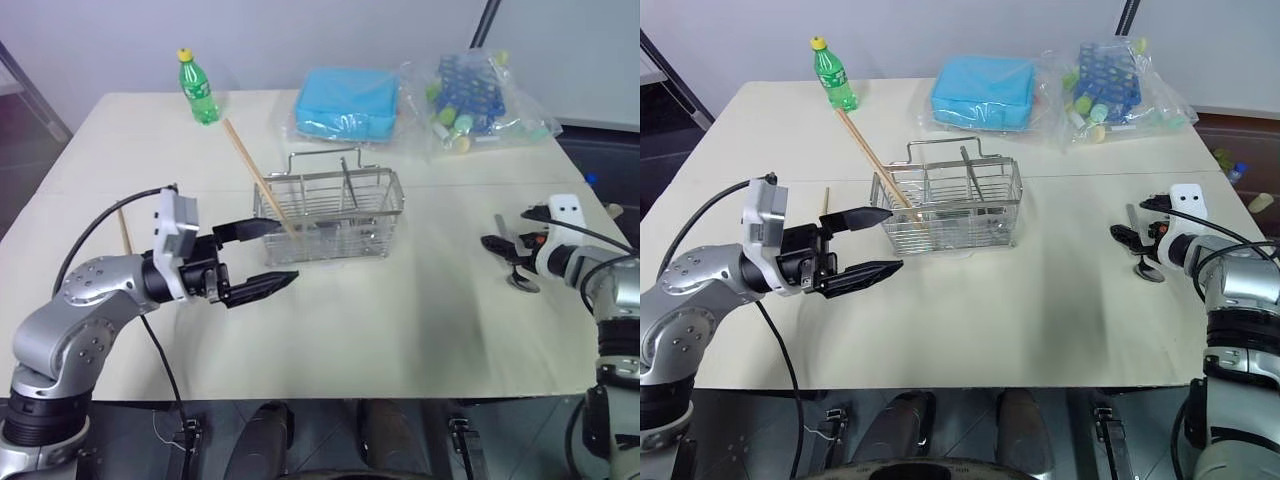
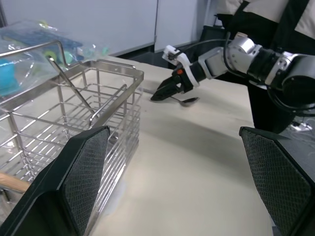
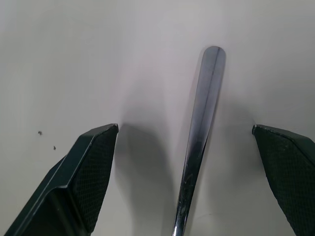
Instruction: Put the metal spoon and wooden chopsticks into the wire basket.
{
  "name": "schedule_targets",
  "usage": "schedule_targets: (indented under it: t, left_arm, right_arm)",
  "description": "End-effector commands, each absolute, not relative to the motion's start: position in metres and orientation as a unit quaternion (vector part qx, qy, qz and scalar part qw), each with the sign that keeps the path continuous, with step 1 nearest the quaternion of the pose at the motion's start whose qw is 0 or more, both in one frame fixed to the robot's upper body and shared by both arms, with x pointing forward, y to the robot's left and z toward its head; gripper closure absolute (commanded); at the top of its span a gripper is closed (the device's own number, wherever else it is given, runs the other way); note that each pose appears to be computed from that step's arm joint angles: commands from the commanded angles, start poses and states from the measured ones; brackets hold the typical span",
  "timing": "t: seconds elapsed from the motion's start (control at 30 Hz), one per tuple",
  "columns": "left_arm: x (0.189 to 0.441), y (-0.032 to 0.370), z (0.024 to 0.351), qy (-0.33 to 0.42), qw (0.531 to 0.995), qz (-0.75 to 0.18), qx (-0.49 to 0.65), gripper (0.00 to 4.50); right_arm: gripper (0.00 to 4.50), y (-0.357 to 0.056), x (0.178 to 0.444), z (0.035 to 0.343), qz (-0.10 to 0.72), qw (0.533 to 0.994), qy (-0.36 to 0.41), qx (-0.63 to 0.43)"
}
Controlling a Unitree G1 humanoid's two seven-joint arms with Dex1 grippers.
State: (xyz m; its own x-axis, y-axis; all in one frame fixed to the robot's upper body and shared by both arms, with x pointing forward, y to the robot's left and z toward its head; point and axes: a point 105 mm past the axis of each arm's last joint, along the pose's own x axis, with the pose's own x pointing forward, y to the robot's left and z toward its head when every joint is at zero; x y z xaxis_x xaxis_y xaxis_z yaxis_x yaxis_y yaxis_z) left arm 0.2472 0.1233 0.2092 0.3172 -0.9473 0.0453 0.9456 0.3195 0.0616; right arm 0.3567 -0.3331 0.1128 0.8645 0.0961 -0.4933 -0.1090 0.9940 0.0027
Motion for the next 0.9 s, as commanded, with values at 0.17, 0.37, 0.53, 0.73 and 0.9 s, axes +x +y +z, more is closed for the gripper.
schedule_targets:
  t: [0.17, 0.37, 0.53, 0.73, 0.9]
  left_arm:
    - [0.243, 0.121, 0.217, -0.059, 0.808, -0.586, 0.018, 0.07]
    - [0.244, 0.122, 0.216, -0.062, 0.811, -0.581, 0.021, 0.07]
    - [0.245, 0.120, 0.217, -0.066, 0.814, -0.576, 0.019, 0.07]
    - [0.244, 0.118, 0.214, -0.069, 0.816, -0.574, 0.015, 0.07]
    - [0.244, 0.118, 0.213, -0.070, 0.816, -0.574, 0.013, 0.07]
  right_arm:
    - [0.00, -0.328, 0.348, 0.101, 0.070, 0.953, 0.292, -0.050]
    - [0.00, -0.327, 0.343, 0.089, 0.053, 0.949, 0.307, -0.045]
    - [0.00, -0.329, 0.343, 0.085, 0.006, 0.949, 0.313, -0.037]
    - [0.00, -0.325, 0.339, 0.080, -0.007, 0.944, 0.328, -0.037]
    - [0.00, -0.324, 0.339, 0.080, -0.008, 0.943, 0.331, -0.026]
